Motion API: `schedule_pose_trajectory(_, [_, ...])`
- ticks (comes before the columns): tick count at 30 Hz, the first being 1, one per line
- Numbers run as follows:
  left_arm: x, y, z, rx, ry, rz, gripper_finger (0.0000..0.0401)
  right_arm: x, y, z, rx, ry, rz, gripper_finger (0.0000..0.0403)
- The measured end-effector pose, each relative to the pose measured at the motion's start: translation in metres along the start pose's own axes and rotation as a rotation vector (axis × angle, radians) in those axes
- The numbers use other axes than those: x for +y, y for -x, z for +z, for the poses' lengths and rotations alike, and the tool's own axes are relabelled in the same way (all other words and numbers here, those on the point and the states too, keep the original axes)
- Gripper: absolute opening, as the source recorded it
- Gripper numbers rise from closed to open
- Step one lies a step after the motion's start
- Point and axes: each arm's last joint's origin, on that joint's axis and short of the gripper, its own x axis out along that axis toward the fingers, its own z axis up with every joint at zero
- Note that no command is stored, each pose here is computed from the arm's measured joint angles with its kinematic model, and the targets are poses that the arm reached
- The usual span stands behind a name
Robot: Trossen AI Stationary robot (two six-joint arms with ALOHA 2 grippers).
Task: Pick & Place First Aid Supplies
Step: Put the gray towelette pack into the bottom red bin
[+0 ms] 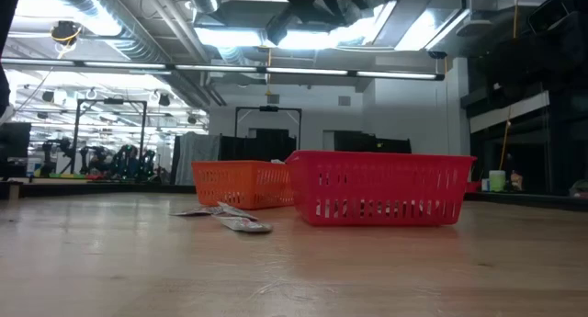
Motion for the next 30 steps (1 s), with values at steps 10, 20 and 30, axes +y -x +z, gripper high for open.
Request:
schedule_pose_trajectory(10, [-0.003, 0.001, 0.002, 0.016, -0.326, -0.029, 0.0003, 0.0, 0.0, 0.0, 0.0, 0.0, 0.001, 0.0163])
schedule_pose_trajectory(20, [-0.002, 0.003, -0.006, 0.123, -0.605, -0.112, 0.0003, 0.0, 0.0, 0.0, 0.0, 0.0, 0.0, 0.0163])
schedule_pose_trajectory(30, [-0.034, 0.024, -0.007, 0.619, -0.321, -1.122, 0.0003, 0.0, 0.0, 0.0, 0.0, 0.0, 0.0, 0.0163])
